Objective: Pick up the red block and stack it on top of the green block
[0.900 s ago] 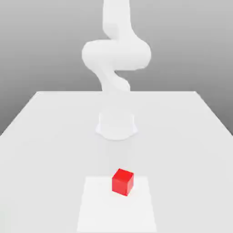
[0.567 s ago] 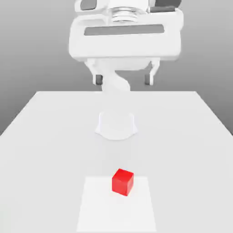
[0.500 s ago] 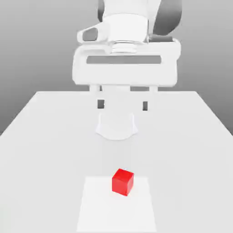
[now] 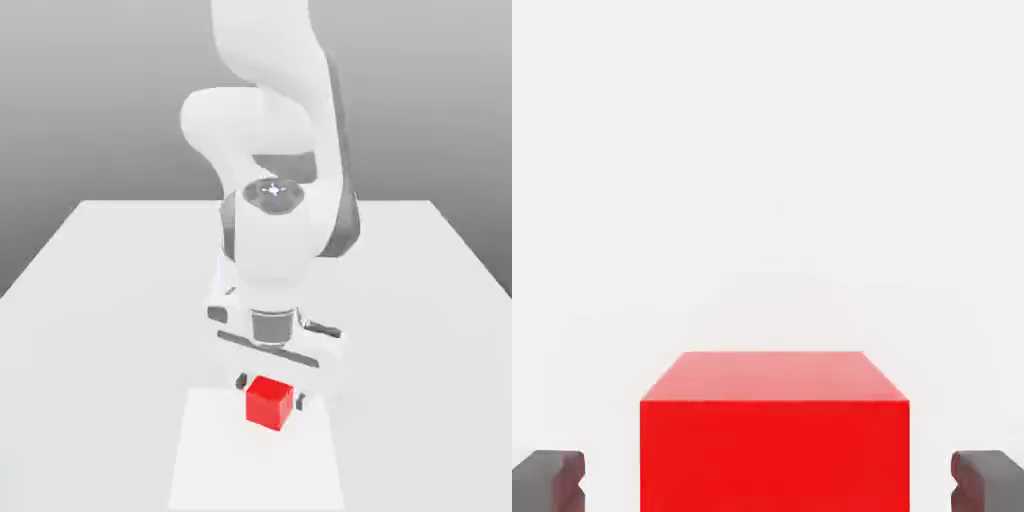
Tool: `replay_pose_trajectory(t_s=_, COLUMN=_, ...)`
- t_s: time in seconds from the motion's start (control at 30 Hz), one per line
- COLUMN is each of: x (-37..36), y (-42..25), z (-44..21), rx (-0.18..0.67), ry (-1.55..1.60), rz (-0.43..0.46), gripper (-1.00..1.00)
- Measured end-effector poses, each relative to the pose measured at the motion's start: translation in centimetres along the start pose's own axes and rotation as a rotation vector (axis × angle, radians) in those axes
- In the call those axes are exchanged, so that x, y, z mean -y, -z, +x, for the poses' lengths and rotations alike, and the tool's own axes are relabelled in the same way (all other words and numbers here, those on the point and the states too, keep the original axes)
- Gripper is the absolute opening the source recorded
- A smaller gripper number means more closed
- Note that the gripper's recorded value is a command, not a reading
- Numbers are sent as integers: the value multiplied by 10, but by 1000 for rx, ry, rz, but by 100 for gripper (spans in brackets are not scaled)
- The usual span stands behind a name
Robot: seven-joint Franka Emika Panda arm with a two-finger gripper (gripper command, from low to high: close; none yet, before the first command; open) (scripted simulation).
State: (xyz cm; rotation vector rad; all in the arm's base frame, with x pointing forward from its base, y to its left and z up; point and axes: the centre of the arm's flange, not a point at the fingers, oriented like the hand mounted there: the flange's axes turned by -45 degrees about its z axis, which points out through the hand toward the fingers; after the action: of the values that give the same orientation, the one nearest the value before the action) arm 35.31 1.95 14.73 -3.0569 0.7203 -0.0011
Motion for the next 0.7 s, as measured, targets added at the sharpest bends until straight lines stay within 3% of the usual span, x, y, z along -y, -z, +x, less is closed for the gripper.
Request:
replay_pose_trajectory(t_s=0.17, x=0, y=-1, z=0, rx=-1, ry=0, rz=0, gripper=-100)
replay_pose_trajectory(t_s=0.4, x=1, y=54, z=0, rx=-2, ry=1, rz=-1, gripper=-100)
replay_pose_trajectory(t_s=0.7, x=-75, y=80, z=126, rx=9, ry=-457, rz=25, gripper=-100)
